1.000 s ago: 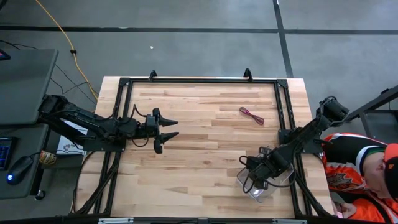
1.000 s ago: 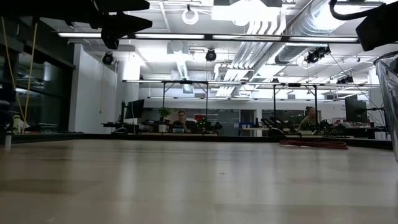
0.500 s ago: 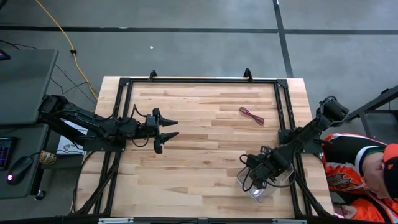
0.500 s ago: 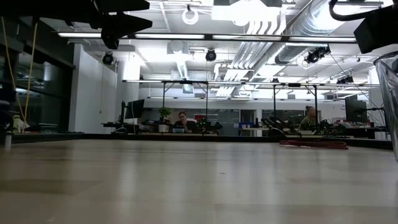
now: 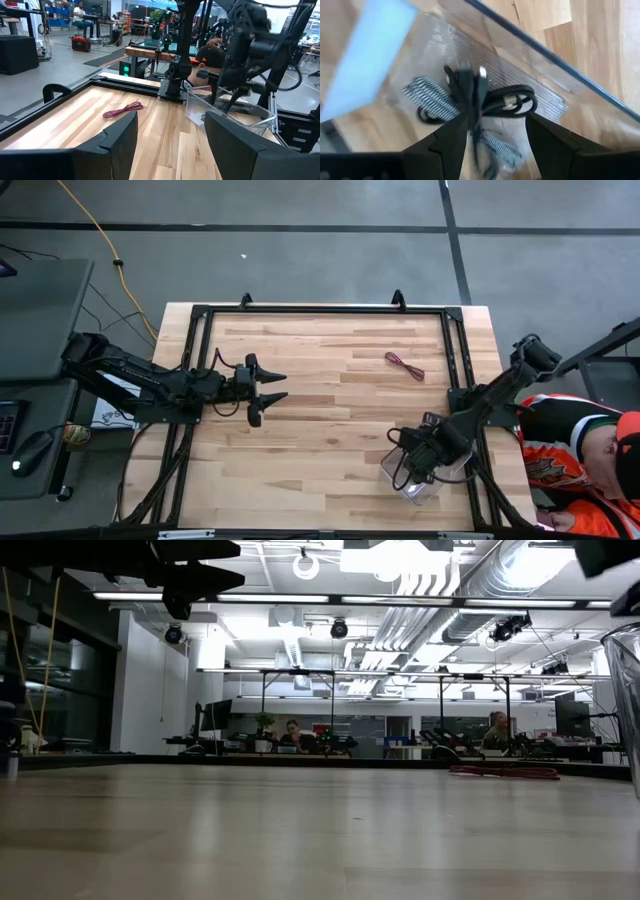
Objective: Pick and place USB-C Cables
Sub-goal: Put the pink charger cable into the transparent bin, then return to Home Position
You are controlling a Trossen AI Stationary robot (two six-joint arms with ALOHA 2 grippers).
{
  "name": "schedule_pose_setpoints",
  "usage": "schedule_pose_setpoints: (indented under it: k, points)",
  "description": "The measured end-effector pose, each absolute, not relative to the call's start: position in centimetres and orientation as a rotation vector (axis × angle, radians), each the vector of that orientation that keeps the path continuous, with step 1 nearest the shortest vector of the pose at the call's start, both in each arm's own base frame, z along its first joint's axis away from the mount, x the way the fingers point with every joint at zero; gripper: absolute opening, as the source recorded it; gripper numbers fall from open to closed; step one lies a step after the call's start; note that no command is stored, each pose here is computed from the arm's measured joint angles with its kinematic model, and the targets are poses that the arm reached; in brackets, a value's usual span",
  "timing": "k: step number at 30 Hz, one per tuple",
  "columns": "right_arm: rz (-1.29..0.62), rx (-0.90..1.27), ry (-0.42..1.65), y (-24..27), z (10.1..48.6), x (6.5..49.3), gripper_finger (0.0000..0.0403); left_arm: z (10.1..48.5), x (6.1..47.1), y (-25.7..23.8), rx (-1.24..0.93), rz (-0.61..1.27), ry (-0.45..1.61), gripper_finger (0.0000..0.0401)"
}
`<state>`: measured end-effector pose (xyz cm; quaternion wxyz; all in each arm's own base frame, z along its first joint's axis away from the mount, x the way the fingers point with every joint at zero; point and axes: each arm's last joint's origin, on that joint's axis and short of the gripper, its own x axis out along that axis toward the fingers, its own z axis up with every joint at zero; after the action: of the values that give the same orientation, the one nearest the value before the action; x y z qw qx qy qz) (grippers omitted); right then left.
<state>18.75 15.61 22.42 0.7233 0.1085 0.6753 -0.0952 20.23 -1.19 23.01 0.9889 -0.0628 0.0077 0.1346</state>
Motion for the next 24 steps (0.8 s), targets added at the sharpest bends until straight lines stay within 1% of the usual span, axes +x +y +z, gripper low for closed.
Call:
schedule_pose_setpoints:
  k: [4, 8, 11, 15, 18, 21, 24]
  points:
    - [-0.183, 0.241, 1.479, 16.2, 24.3, 18.8, 0.0193, 23.0, 20.2, -1.2, -0.126, 0.27, 0.016, 0.0211]
    - [-0.171, 0.264, 1.38, 17.0, 26.3, 19.4, 0.0193, 23.0, 20.2, -1.2, -0.126, 0.27, 0.015, 0.0211]
    - [-0.204, 0.256, 1.244, 17.1, 27.9, 20.1, 0.0193, 23.0, 20.2, -1.2, -0.126, 0.27, 0.015, 0.0211]
    - [-0.272, 0.123, 0.993, 16.8, 30.2, 21.1, 0.0193, 23.0, 20.2, -1.2, -0.126, 0.27, 0.015, 0.0211]
    - [-0.395, 0.004, 0.784, 16.1, 32.0, 21.9, 0.0193, 23.0, 20.2, -1.2, -0.126, 0.27, 0.015, 0.0211]
    - [-0.603, -0.091, 0.537, 14.9, 33.3, 22.6, 0.0193, 23.0, 20.2, -1.2, -0.126, 0.27, 0.015, 0.0211]
    - [-0.779, -0.057, 0.337, 13.6, 34.1, 23.4, 0.0193, 23.0, 20.2, -1.2, -0.126, 0.27, 0.015, 0.0211]
